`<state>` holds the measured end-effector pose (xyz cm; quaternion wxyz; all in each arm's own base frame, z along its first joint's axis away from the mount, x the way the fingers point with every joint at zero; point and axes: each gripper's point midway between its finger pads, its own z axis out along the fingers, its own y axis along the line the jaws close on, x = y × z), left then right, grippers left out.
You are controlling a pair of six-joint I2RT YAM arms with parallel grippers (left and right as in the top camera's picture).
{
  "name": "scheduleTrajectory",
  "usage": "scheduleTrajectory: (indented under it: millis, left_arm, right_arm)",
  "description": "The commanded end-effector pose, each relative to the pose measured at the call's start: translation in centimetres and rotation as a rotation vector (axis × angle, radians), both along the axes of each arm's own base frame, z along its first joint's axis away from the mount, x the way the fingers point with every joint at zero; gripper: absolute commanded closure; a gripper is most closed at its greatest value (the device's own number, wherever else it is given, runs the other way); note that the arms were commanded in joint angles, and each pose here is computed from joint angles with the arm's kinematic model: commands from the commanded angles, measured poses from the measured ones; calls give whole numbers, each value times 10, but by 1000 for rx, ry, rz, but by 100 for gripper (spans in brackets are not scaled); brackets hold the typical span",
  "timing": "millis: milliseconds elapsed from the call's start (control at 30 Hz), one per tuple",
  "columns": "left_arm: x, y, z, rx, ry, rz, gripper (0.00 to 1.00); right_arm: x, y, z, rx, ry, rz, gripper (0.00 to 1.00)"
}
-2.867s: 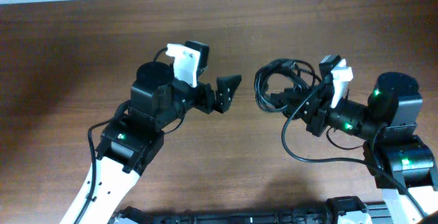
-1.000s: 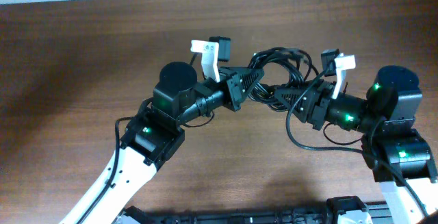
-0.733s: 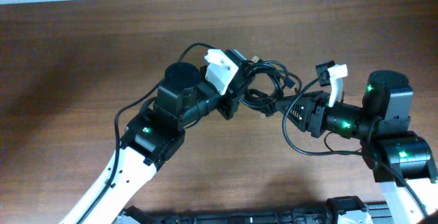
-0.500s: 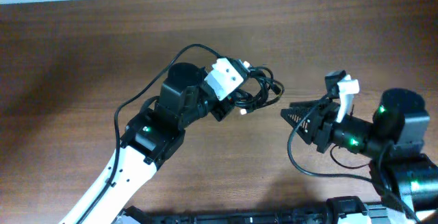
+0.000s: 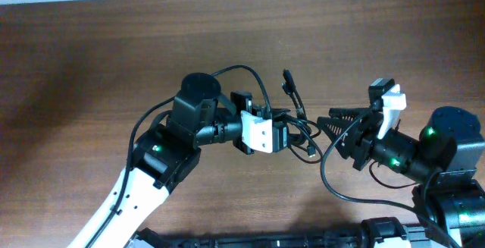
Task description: Untangle cables
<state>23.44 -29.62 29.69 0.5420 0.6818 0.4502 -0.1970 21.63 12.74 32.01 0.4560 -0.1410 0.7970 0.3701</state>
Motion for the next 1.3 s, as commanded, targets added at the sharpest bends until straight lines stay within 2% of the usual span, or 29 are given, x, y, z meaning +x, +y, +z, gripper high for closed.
scheduleTrajectory:
  millis: [0,167,200,233,267,333,500,533,600,667,767,833,900,1100,1267]
  left_arm:
    - [-14,-4,28,-70,-130,-110,100]
    - [-14,-9,48,-133,-211,-136,100]
    - [-13,-9,51,-141,-222,-138,100]
    - [-13,-9,51,-141,-223,-138,100]
    - [-13,-9,51,-140,-223,-134,100]
    - [-6,-8,49,-128,-219,-93,100]
    - [42,11,42,-105,-93,244,100]
    - [47,14,42,-106,-78,289,100]
    - [60,22,40,-124,-19,396,100]
    - [72,33,39,-150,43,513,100]
    - [86,46,39,-244,192,679,100]
    - [86,46,40,-314,300,710,100]
    - [86,45,44,-429,476,750,100]
    - [65,19,53,-597,826,692,100]
    - [41,-4,53,-565,882,609,100]
  right_arm:
    - [-13,11,12,12,-62,106,62]
    - [-25,20,16,51,-60,191,64]
    - [-25,20,16,51,-57,190,81]
    - [-25,20,16,52,-57,190,93]
    - [-25,20,15,52,-54,190,96]
    - [-24,19,15,48,-53,182,96]
    - [-9,4,1,-8,-12,51,96]
    - [-8,2,-1,-18,-6,34,90]
    - [-8,2,-1,-19,-3,31,44]
    - [-8,2,-1,-18,-2,32,36]
    - [-9,3,-1,-15,-2,39,32]
    - [-9,3,-1,-13,-2,42,32]
    - [-10,4,0,-9,-2,50,32]
    - [-11,5,0,-7,-3,55,30]
    - [-5,-1,-3,-30,-4,10,31]
